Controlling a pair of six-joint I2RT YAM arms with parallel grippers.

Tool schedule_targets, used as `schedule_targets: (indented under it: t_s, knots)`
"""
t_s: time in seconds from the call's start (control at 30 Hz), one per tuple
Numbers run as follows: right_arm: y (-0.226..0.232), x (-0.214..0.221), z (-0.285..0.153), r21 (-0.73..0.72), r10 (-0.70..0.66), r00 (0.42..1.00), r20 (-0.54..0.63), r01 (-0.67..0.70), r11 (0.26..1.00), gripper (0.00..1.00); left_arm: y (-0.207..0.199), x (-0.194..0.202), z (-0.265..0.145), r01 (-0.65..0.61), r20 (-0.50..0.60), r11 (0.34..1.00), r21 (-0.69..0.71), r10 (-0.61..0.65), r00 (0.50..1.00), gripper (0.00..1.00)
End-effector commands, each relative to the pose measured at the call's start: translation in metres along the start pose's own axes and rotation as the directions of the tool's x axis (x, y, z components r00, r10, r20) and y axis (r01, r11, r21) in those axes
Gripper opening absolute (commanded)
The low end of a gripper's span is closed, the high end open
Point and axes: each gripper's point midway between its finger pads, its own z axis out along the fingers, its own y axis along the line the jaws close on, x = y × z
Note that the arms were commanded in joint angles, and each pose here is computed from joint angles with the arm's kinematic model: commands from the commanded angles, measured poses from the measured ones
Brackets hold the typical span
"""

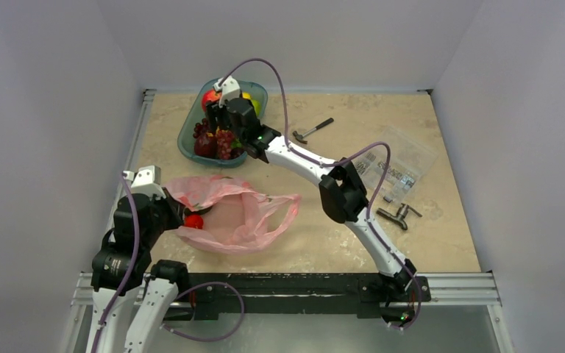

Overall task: Take the fake fruits out of the plastic bag
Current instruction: Place the fake fruit in the bin.

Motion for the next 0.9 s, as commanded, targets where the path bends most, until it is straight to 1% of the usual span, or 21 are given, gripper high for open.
schedule_targets:
  t_s: [0.0, 0.13, 0.2, 0.23, 0.3, 0.4, 0.43, 0.47, 0.57, 0.67, 0.7, 0.8, 0.87]
  knots:
    - [0.009, -0.031, 0.011, -0.043, 0.066, 0.994, 0.091, -0.062, 0.997, 0.14, 0.002, -0.009, 0.001, 0.000, 0.034, 1.000, -0.016, 0.001, 0.999, 0.00]
    - [0.010, -0.018, 0.031, -0.037, 0.048, 0.992, 0.116, -0.043, 0.998, 0.20, 0.002, -0.009, 0.001, 0.001, 0.033, 1.000, -0.017, -0.001, 0.999, 0.00]
    - [0.008, -0.009, 0.038, -0.032, 0.045, 0.992, 0.118, -0.041, 0.999, 0.30, 0.002, -0.009, 0.001, 0.002, 0.034, 1.000, -0.016, -0.001, 0.999, 0.00]
    - [0.006, -0.005, 0.040, -0.030, 0.046, 0.992, 0.120, -0.043, 0.999, 0.33, 0.002, -0.009, 0.001, 0.001, 0.034, 1.000, -0.015, -0.001, 0.999, 0.00]
    - [0.001, 0.004, 0.045, -0.025, 0.052, 0.991, 0.120, -0.050, 0.998, 0.34, 0.001, -0.009, 0.001, 0.001, 0.035, 1.000, -0.010, -0.001, 0.999, 0.00]
    - [-0.015, 0.011, 0.051, 0.022, 0.078, 0.990, 0.119, -0.081, 0.996, 0.37, 0.000, -0.008, 0.002, 0.002, 0.032, 1.000, -0.007, -0.002, 0.999, 0.00]
    - [-0.019, 0.012, 0.053, 0.030, 0.088, 0.989, 0.120, -0.092, 0.995, 0.41, 0.000, -0.009, 0.002, 0.000, 0.032, 1.000, -0.005, 0.000, 1.000, 0.00]
    - [-0.022, 0.015, 0.054, 0.032, 0.096, 0.988, 0.119, -0.100, 0.994, 0.47, 0.000, -0.008, 0.002, 0.000, 0.030, 1.000, -0.004, 0.001, 1.000, 0.00]
    - [-0.024, 0.019, 0.059, 0.014, 0.091, 0.989, 0.113, -0.093, 0.996, 0.74, -0.001, -0.009, 0.002, -0.002, 0.029, 1.000, -0.002, 0.002, 1.000, 0.00]
    - [-0.026, 0.016, 0.057, 0.019, 0.056, 0.992, 0.110, -0.059, 0.998, 0.95, -0.001, -0.008, 0.002, -0.001, 0.030, 1.000, -0.002, 0.001, 1.000, 0.00]
    - [-0.027, 0.013, 0.056, 0.016, 0.048, 0.993, 0.110, -0.050, 0.999, 0.98, 0.000, -0.008, 0.002, -0.001, 0.032, 1.000, -0.002, 0.001, 0.999, 0.00]
    - [-0.024, -0.005, 0.049, 0.000, 0.032, 0.993, 0.112, -0.032, 0.999, 0.99, 0.000, -0.008, 0.001, 0.000, 0.036, 1.000, -0.003, 0.001, 0.999, 0.00]
    - [-0.025, -0.026, 0.040, 0.005, 0.029, 0.992, 0.125, -0.030, 1.000, 0.99, 0.000, -0.009, 0.001, 0.001, 0.035, 1.000, -0.003, -0.001, 0.999, 0.00]
